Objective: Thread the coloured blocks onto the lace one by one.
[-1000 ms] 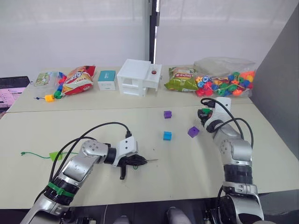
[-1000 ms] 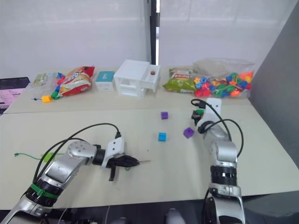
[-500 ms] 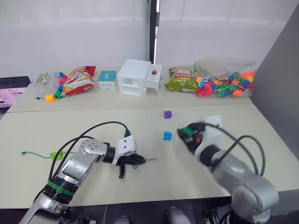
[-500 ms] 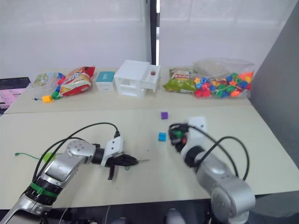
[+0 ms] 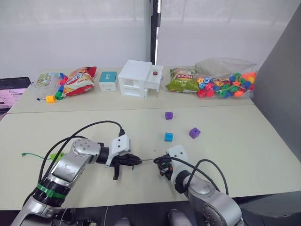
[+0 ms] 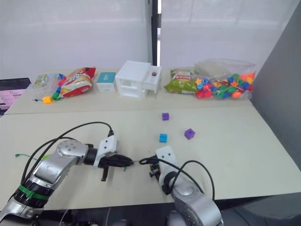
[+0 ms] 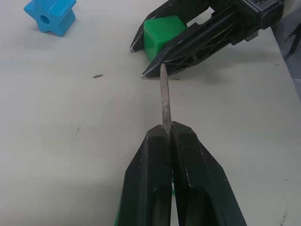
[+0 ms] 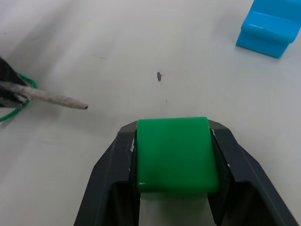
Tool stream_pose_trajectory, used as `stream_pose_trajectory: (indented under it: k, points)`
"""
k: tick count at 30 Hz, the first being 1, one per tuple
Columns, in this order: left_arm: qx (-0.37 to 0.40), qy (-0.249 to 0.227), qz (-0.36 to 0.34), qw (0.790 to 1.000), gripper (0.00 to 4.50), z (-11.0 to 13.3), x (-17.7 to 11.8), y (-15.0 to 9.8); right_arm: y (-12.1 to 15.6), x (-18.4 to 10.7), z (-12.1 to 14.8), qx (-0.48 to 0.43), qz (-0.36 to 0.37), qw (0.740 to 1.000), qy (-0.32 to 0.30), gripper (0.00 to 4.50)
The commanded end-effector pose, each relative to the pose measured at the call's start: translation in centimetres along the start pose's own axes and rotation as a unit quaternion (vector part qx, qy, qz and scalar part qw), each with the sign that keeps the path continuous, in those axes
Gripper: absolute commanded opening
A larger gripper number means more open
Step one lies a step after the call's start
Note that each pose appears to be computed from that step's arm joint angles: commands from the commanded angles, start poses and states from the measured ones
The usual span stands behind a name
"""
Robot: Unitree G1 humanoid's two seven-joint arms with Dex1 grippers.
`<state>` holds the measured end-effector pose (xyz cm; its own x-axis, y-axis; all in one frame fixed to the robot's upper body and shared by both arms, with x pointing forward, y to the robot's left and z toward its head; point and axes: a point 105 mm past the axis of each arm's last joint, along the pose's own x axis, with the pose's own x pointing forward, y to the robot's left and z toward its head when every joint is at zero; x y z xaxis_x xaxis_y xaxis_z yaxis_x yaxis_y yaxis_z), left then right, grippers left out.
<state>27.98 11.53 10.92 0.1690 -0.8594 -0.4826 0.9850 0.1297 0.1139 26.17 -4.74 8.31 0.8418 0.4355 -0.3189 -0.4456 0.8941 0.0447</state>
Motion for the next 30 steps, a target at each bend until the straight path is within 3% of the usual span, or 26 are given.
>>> stream_pose_trajectory:
  k: [1, 6, 7, 8, 11, 14, 17, 23, 30]
  points:
    - [0.016, -0.009, 0.005, 1.000, 0.00, 1.1, -0.5, -0.1, -0.3, -0.2, -0.2, 0.007, 0.002, 1.000, -0.005, 2.60]
    - [0.010, -0.012, 0.014, 1.000, 0.00, 1.3, -0.6, -0.3, -0.3, -1.8, 2.2, -0.009, 0.055, 0.997, -0.044, 4.31]
    - [0.009, -0.012, 0.015, 1.000, 0.00, 1.2, -0.6, -0.3, -0.4, -2.3, 2.9, -0.022, 0.073, 0.996, -0.050, 4.48]
    - [0.009, -0.012, 0.016, 1.000, 0.00, 1.2, -0.6, -0.4, -0.5, -2.7, 3.4, -0.031, 0.085, 0.994, -0.053, 4.48]
    - [0.006, -0.017, 0.023, 1.000, 0.00, 1.4, -1.0, -0.7, 0.2, -4.8, 5.1, -0.101, 0.227, 0.968, -0.036, 4.48]
    - [0.001, -0.017, 0.015, 1.000, 0.00, 1.6, -1.2, -1.4, 0.4, -6.0, 5.1, -0.155, 0.349, 0.924, 0.018, 4.48]
    - [0.002, -0.007, -0.003, 1.000, 0.00, 1.6, -1.3, -2.6, -0.6, -5.4, 4.3, -0.230, 0.423, 0.873, 0.079, 4.48]
    - [-0.001, 0.008, -0.027, 1.000, 0.00, 1.6, -1.6, -4.5, -3.7, -0.9, 4.2, -0.393, 0.441, 0.801, 0.099, 4.48]
    - [-0.003, 0.023, -0.002, 1.000, 0.00, 1.4, -1.9, -4.6, -4.6, 1.9, 4.0, -0.445, 0.470, 0.756, 0.097, 4.48]
